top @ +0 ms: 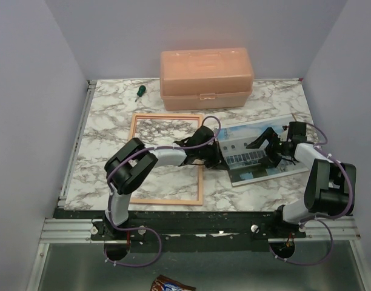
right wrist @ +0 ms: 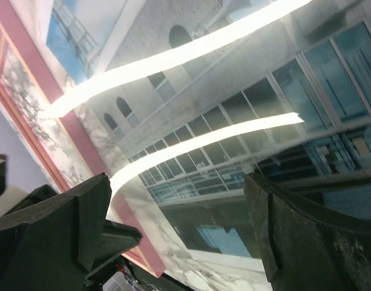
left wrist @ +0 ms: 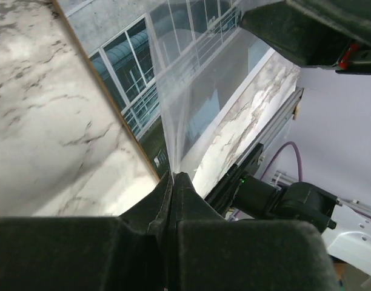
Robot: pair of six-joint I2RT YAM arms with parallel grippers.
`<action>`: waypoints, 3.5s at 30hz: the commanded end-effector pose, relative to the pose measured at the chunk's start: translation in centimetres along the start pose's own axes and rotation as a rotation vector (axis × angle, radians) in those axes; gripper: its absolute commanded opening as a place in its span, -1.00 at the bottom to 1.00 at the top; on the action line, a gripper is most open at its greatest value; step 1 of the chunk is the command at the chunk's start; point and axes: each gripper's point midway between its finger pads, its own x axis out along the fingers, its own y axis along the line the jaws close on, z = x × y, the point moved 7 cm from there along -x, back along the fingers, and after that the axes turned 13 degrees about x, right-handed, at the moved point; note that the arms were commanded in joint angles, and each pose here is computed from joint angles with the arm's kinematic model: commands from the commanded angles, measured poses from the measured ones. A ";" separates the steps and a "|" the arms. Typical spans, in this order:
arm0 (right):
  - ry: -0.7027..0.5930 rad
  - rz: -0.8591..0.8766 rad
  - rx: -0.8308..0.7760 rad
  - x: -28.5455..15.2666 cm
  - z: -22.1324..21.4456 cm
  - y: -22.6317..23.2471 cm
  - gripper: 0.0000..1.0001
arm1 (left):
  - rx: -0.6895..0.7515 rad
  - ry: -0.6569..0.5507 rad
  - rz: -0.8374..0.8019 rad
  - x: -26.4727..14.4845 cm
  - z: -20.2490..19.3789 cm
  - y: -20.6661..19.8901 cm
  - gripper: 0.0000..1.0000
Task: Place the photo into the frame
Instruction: Pick up the photo frame item at the center of the board.
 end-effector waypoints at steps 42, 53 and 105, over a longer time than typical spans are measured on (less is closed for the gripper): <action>0.506 0.069 -0.160 -0.7 -19.0 1.6 1.00 | -0.295 -0.446 0.175 -18.0 -4.8 9.8 -1.00; 0.414 0.124 -0.094 3.1 -18.0 2.2 0.99 | -0.294 -0.407 0.080 -16.9 -5.5 8.2 -0.87; -0.013 0.441 0.119 1.2 -13.3 6.3 0.68 | -0.225 -0.346 0.050 -16.3 -11.7 3.3 0.29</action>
